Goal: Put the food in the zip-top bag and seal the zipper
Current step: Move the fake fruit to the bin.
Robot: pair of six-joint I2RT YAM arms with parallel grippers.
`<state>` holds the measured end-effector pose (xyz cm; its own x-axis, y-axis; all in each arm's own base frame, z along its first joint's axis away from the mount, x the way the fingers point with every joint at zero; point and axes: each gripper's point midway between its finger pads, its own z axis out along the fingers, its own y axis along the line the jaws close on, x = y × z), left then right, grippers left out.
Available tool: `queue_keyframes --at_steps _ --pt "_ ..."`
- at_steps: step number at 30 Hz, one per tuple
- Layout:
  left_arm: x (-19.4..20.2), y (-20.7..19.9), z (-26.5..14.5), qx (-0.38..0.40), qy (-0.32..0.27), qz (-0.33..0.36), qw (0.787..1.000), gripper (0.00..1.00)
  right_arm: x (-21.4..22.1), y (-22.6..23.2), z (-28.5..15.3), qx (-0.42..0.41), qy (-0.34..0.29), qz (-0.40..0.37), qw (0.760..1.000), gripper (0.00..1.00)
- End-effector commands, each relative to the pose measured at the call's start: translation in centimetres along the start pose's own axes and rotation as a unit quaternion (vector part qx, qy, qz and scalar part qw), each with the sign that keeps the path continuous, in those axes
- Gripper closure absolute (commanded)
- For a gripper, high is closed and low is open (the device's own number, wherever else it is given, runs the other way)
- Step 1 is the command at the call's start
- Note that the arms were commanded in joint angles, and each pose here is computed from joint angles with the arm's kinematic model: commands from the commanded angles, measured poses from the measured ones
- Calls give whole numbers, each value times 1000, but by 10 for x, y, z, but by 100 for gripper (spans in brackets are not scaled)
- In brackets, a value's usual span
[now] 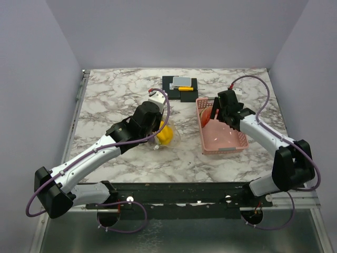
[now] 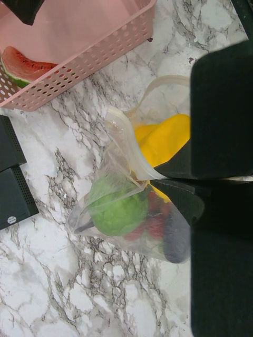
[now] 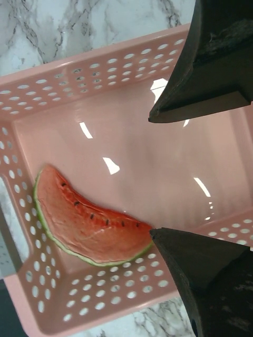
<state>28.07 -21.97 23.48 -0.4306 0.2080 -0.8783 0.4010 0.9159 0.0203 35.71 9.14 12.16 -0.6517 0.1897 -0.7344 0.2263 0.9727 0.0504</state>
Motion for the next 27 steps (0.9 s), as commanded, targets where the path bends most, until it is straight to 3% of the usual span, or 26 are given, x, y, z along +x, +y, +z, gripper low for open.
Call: queue_keyframes --at_steps 1,7,15,20,25,27 --pt "-9 -5 -2 10 -20 -9 1000 100 -33 15 18 -28 -16 28 999 15" --pt "-7 -5 1 9 -16 -7 1000 100 -54 29 42 -44 -26 42 998 20" --pt "-5 -4 2 6 -13 -5 1000 100 -51 41 73 -52 -11 28 998 48" --pt "-5 -5 3 6 -12 -4 1000 100 -50 48 86 -60 -9 19 998 60" --pt "-6 -5 2 7 -14 -5 1000 100 -54 53 96 -66 -20 14 998 86" --pt "-6 -4 2 7 -14 -4 1000 100 -55 56 98 -71 -24 13 997 88"
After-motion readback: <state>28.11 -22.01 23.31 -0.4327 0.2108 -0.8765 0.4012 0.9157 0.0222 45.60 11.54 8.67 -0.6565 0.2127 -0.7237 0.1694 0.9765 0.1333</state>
